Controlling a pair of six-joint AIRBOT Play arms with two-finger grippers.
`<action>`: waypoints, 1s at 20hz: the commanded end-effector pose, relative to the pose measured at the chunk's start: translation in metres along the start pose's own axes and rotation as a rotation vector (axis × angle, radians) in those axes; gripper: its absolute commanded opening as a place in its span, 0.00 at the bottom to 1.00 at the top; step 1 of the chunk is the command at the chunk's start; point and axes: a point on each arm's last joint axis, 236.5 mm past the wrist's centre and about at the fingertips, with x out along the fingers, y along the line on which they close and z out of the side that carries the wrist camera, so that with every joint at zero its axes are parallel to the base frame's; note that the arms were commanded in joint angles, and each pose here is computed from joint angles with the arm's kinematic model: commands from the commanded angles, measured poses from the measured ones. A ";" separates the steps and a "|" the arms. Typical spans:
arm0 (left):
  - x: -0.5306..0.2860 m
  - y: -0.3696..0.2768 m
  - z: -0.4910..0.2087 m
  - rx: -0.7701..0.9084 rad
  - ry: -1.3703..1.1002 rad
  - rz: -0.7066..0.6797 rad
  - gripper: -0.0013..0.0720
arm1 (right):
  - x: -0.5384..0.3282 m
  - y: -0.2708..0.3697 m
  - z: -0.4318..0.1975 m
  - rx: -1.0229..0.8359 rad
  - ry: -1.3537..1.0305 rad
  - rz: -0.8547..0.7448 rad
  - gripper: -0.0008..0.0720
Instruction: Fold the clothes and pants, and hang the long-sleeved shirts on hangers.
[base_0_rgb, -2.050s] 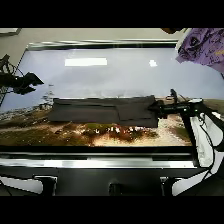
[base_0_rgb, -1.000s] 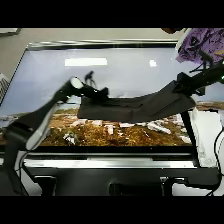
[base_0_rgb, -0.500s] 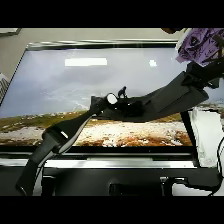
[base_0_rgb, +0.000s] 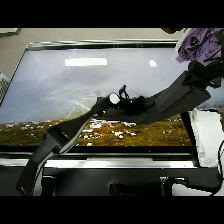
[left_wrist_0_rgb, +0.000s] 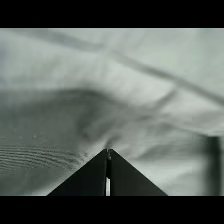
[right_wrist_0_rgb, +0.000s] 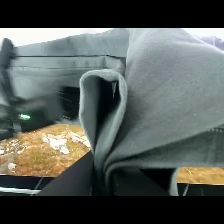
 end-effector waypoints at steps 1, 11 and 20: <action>-0.070 -0.001 0.043 0.098 -0.047 0.093 0.03 | 0.007 0.015 -0.003 -0.046 0.010 0.002 0.06; -0.436 0.047 0.151 0.168 -0.412 0.526 0.04 | 0.135 0.155 -0.067 -0.270 0.186 -0.059 0.06; -0.533 0.081 0.153 0.080 -0.506 0.574 0.04 | 0.260 0.223 -0.116 -0.286 0.276 0.018 0.06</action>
